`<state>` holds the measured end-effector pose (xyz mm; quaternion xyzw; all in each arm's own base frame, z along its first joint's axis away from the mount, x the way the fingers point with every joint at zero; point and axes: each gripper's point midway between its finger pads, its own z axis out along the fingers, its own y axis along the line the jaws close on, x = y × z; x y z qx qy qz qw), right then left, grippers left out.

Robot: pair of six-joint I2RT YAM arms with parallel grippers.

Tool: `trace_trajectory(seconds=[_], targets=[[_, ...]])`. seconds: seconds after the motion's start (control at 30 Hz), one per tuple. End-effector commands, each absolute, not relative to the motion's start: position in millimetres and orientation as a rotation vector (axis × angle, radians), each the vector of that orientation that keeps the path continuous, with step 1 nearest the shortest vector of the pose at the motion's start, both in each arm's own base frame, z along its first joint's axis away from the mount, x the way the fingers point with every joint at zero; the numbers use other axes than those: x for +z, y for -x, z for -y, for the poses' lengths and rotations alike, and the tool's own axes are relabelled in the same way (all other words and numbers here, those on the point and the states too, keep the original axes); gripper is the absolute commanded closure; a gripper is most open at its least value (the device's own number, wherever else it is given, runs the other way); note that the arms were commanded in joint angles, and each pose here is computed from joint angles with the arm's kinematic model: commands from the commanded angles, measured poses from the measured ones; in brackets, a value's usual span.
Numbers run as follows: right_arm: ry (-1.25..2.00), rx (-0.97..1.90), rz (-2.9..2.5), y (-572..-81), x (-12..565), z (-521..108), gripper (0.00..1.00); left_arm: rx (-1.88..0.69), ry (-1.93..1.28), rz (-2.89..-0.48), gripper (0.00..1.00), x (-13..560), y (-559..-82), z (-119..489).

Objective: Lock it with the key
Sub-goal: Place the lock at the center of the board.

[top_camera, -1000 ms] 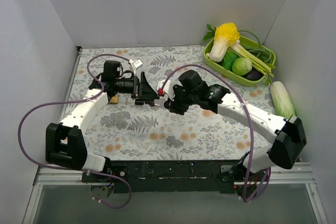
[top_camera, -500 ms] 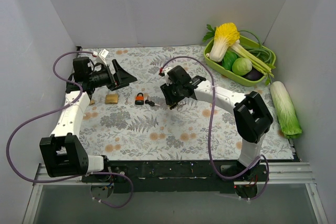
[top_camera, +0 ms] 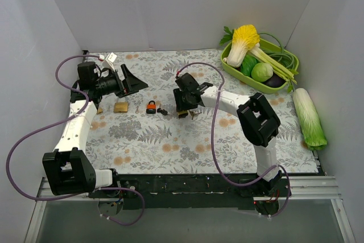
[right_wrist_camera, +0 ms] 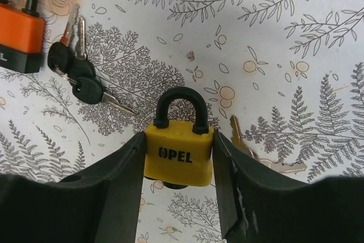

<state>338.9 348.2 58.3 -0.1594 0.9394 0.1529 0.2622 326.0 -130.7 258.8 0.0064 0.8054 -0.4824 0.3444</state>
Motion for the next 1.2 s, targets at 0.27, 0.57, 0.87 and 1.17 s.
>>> trace_trajectory(seconds=[0.27,0.57,0.87,1.17], targets=[[0.226,0.434,-2.526,-358.0,57.7,-361.7,0.99,-1.213,-0.041,-2.086,0.02,251.6,-318.2,128.0],[0.191,0.440,-2.554,-355.3,48.3,-362.4,0.99,-1.245,-0.024,-2.100,0.02,245.8,-313.4,129.7],[0.182,0.509,-2.558,-350.0,60.9,-368.2,0.47,-1.238,-0.021,-2.105,0.02,245.5,-314.3,129.0],[0.275,0.561,-2.372,-369.2,135.0,-371.6,0.14,-1.237,-0.041,-2.118,0.02,256.6,-320.4,128.4]])
